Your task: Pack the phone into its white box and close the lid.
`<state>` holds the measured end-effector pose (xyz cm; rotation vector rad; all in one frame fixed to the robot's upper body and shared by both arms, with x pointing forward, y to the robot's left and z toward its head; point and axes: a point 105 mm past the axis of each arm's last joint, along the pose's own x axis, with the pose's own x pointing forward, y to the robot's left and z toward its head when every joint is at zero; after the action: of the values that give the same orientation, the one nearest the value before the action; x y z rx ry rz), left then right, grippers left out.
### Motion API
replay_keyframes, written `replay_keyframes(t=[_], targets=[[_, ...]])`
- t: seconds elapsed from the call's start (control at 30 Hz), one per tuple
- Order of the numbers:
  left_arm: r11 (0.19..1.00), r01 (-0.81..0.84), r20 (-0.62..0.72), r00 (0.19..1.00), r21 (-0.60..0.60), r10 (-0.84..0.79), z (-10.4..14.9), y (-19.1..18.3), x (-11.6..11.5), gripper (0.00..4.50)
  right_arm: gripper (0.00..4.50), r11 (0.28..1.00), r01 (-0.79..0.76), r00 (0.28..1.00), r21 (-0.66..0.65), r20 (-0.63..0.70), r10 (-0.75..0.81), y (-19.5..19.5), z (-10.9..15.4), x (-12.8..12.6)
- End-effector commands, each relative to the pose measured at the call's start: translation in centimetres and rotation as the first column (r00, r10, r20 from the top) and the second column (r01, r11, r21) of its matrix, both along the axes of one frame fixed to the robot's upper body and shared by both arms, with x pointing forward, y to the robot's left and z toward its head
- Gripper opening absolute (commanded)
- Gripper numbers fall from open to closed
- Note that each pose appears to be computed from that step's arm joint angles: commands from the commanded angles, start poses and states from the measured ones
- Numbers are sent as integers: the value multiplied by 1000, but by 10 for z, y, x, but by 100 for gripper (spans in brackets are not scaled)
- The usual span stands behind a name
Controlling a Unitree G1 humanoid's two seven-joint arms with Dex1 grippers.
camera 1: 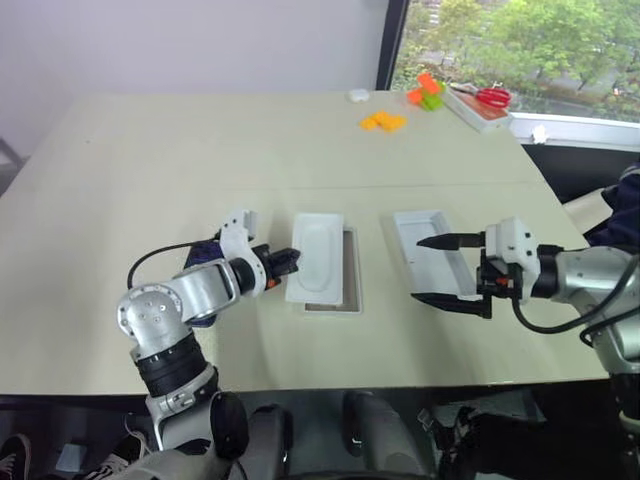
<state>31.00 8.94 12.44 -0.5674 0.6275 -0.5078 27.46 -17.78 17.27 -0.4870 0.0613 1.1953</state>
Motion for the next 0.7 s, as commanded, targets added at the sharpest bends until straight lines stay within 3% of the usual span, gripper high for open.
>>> replay_keyframes(t=[0.03, 0.7], targets=[[999, 29, 23, 999, -29, -29, 9, -16, -4, 2, 450, 1000, -1, 998, 9, 62, 1, 2, 12, 2], [1000, -30, -40, 999, 1, 31, 0, -22, 4, 2, 450, 999, 34, 994, 4, 105, -34, 1, 12, 9]])
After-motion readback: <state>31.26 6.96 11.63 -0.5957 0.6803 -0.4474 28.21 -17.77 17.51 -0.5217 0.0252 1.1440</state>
